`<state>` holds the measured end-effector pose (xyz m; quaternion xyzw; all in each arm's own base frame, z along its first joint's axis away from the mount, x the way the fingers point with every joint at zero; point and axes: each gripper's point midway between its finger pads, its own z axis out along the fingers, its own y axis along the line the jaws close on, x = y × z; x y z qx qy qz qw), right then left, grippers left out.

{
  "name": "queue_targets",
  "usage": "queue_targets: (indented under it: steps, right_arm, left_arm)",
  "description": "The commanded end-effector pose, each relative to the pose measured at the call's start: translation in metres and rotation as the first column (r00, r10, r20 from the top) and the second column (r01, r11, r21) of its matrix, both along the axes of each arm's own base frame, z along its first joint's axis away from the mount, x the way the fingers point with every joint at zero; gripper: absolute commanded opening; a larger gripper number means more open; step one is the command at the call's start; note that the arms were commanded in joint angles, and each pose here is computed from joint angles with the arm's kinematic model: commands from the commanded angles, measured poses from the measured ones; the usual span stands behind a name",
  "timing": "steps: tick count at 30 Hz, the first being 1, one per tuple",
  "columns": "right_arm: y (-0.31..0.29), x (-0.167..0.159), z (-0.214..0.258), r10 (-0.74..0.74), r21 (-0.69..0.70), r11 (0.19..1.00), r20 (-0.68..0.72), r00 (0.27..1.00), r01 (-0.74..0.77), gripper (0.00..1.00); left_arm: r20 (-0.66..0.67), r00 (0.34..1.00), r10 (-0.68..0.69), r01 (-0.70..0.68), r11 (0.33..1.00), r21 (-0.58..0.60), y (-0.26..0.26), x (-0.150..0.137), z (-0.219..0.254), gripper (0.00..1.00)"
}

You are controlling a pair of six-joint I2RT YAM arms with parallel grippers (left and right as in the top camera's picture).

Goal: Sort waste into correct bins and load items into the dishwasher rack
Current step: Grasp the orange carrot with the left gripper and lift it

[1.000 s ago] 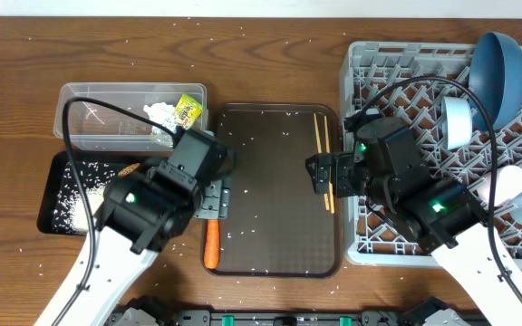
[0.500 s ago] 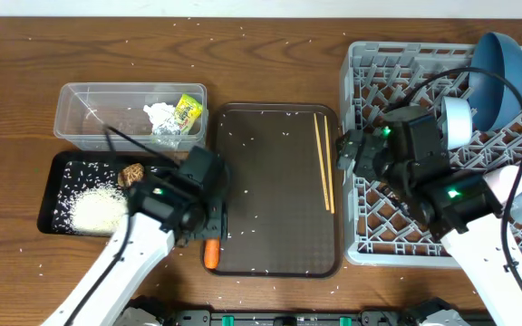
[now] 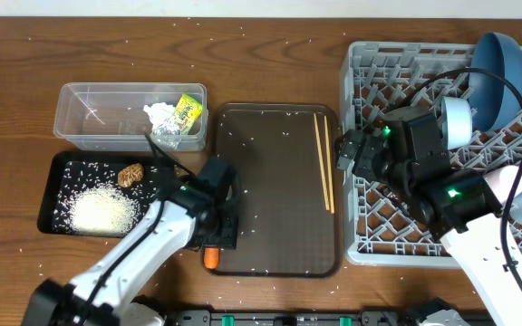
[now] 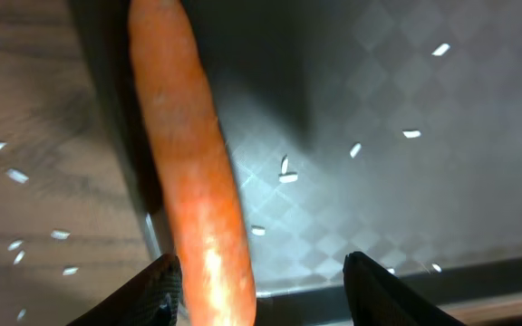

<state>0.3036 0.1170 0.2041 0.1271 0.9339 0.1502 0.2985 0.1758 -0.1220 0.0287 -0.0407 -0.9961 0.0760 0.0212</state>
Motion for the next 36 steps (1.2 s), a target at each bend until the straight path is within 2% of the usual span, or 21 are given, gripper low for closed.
queue_targets:
  steps: [1,4,11,14,21,28,32,36]
  right_arm:
    - [-0.006,0.003,-0.002,-0.034,-0.009,0.999,-0.006,0.999,0.034,0.99]
    - [-0.006,0.003,-0.002,-0.034,-0.009,0.999,-0.007,0.999,0.034,0.99]
    - [-0.007,0.004,-0.002,-0.036,-0.012,0.999,-0.006,0.999,0.036,0.99]
    - [-0.007,0.004,-0.002,-0.036,-0.012,0.999,-0.006,0.999,0.036,0.99]
    - [-0.007,0.004,-0.002,-0.036,-0.012,0.999,-0.006,0.999,0.036,0.99]
    - [-0.007,0.003,-0.002,-0.036,-0.011,0.999,-0.007,0.999,0.036,0.99]
    - [-0.007,0.003,-0.002,-0.036,-0.012,0.999,-0.007,0.999,0.036,0.99]
    - [-0.007,0.003,-0.002,-0.036,-0.011,0.999,-0.007,0.999,0.036,0.99]
  left_arm:
    - [-0.046,0.999,-0.021,0.022,1.0,0.017,0.001,-0.005,-0.013,0.58]
    - [-0.089,0.996,-0.02,0.023,0.999,0.038,0.002,-0.007,-0.025,0.58]
    - [-0.117,0.993,-0.006,0.013,0.998,0.053,0.003,-0.008,-0.034,0.41]
    - [-0.102,0.995,0.004,0.0,0.999,0.046,0.002,-0.006,-0.028,0.39]
    - [0.012,0.999,0.034,-0.034,0.999,-0.008,-0.002,0.016,0.028,0.39]
    - [0.181,0.963,0.2,-0.198,0.98,-0.03,0.037,0.042,0.075,0.36]
    - [0.128,0.98,0.152,-0.145,0.987,-0.061,0.028,0.026,0.069,0.37]
    - [0.062,0.995,0.075,-0.074,0.997,-0.03,0.017,0.005,0.041,0.39]
